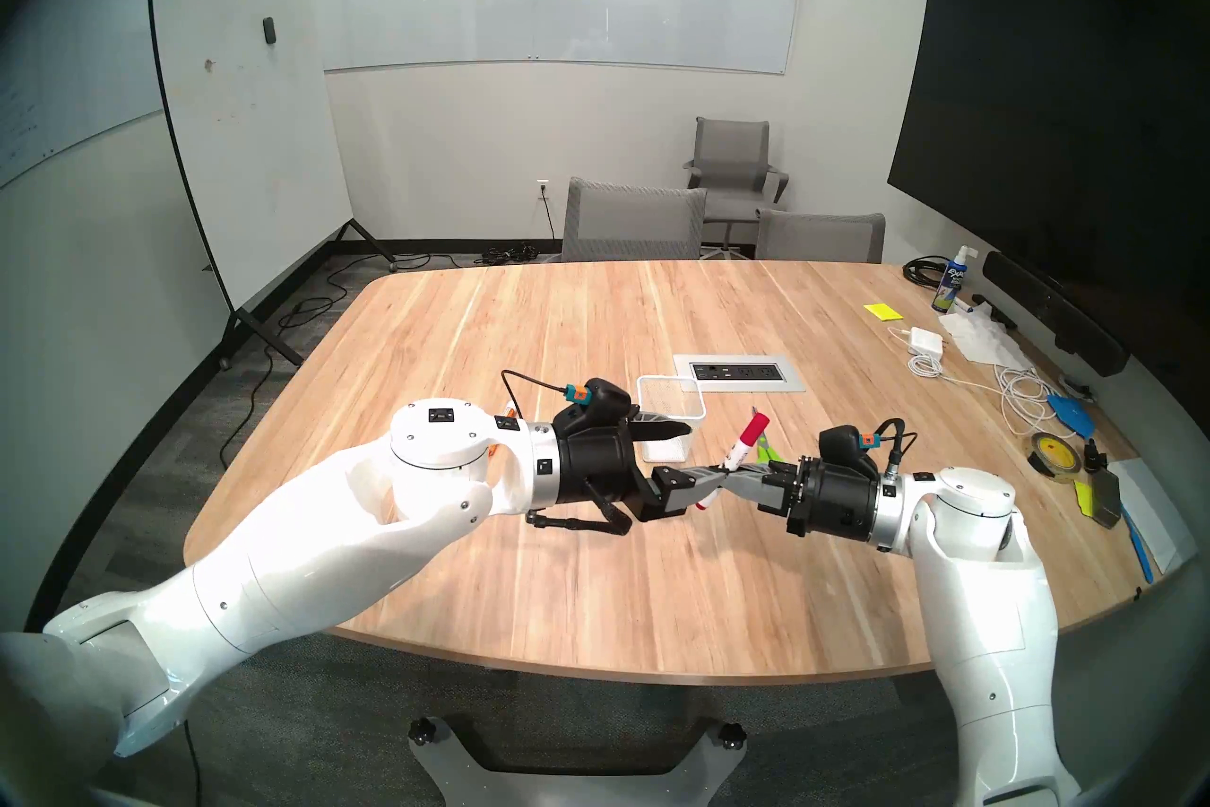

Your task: Place the pen, the marker, and the scissors into the pen holder

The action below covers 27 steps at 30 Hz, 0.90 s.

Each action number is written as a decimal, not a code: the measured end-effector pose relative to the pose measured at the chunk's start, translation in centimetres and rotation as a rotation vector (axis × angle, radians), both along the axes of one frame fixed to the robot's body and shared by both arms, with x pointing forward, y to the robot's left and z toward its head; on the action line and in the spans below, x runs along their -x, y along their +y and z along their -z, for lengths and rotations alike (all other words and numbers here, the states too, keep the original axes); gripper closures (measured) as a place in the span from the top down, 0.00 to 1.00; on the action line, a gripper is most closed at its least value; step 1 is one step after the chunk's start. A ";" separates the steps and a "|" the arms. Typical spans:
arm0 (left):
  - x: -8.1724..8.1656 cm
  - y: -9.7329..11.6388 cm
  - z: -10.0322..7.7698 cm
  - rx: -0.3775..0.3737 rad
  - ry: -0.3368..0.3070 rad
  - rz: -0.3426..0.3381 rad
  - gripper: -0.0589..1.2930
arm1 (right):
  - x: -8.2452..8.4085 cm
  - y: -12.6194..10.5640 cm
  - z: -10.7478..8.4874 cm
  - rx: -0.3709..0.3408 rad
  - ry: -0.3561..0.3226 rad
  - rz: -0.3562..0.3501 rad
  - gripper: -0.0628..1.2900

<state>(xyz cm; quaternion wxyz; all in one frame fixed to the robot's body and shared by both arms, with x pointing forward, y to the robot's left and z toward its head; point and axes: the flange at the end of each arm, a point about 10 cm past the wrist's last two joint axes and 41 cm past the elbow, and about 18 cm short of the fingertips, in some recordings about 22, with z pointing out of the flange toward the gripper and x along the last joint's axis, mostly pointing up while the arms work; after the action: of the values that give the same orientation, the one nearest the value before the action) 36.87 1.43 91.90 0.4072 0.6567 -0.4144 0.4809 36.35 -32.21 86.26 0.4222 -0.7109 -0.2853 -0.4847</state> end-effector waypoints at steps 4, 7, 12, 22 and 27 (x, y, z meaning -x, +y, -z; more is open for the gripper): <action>-0.1 0.1 0.2 -0.002 0.000 0.011 0.85 | 0.2 -0.1 -0.1 0.002 0.000 -0.014 0.09; -0.1 -0.1 0.3 -0.004 0.001 0.024 0.85 | 0.4 -0.2 -0.1 0.006 -0.001 -0.031 0.09; 0.0 -0.4 0.3 -0.009 -0.002 0.047 0.85 | 0.8 -0.3 0.0 0.019 0.002 -0.057 0.09; 0.2 -1.2 0.5 -0.017 -0.007 0.094 0.80 | 1.4 0.3 0.7 0.053 0.008 -0.113 0.09; 0.1 -1.7 0.6 -0.019 -0.005 0.108 0.75 | 1.5 0.5 0.7 0.060 0.004 -0.129 0.09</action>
<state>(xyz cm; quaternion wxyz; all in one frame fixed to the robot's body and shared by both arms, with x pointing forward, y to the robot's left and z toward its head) 36.82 -0.28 91.31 0.4252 0.6363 -0.4547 0.4557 34.87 -31.75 85.57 0.4318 -0.7044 -0.3441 -0.4461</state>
